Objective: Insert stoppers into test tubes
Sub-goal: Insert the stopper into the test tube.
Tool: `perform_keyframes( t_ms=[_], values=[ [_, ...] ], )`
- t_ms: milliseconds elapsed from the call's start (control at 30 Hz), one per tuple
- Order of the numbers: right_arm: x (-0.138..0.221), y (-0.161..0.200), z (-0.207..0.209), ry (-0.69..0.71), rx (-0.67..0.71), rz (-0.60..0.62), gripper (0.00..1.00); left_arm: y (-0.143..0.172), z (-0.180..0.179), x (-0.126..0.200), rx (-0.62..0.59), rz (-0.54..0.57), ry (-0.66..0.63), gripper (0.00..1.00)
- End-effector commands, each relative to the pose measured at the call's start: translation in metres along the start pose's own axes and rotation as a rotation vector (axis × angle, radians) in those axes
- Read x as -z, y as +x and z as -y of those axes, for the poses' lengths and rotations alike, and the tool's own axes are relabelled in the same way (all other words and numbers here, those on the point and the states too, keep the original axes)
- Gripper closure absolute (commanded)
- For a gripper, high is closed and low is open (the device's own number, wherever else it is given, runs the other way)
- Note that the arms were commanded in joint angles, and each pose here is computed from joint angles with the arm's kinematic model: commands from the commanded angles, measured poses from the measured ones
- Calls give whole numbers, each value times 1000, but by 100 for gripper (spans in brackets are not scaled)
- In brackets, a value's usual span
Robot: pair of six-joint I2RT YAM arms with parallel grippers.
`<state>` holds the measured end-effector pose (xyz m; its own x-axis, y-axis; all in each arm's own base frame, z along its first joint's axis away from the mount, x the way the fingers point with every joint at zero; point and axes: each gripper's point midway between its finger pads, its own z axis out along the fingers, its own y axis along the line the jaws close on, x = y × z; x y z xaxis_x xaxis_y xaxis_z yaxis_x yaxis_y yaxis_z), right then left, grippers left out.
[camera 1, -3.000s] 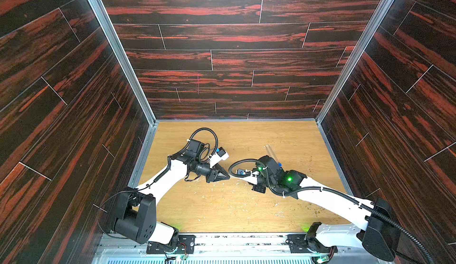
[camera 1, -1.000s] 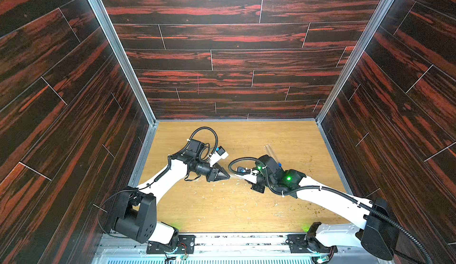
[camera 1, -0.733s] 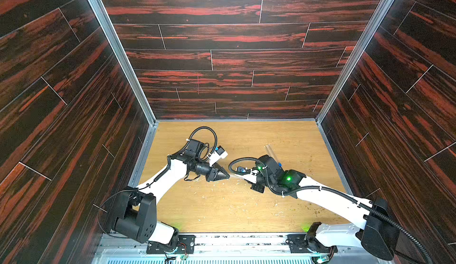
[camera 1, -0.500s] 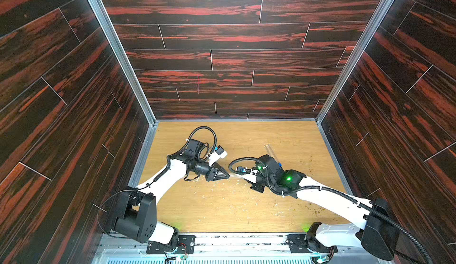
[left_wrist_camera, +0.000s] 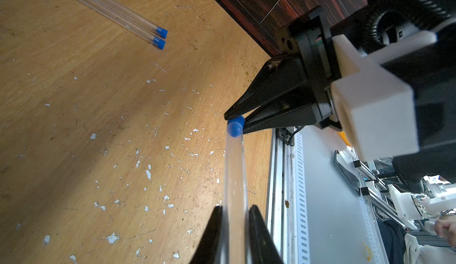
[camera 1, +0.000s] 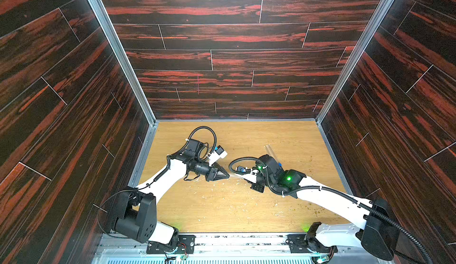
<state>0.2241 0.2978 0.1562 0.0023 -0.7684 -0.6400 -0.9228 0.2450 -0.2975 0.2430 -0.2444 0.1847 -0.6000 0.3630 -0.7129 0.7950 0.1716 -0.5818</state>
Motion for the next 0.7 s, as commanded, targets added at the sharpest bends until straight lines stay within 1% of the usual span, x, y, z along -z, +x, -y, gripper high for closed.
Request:
perform_keyframes(
  t_ms=[0, 333, 667],
  values=[
    [17, -85, -8, -74, 71, 317, 84, -26, 31, -2, -155, 74, 131, 100],
    [17, -96, -6, -87, 87, 342, 85, -26, 32, -2, -158, 75, 132, 100],
    [16, -100, -6, -89, 100, 347, 85, -27, 31, -2, -157, 74, 133, 100]
  ],
)
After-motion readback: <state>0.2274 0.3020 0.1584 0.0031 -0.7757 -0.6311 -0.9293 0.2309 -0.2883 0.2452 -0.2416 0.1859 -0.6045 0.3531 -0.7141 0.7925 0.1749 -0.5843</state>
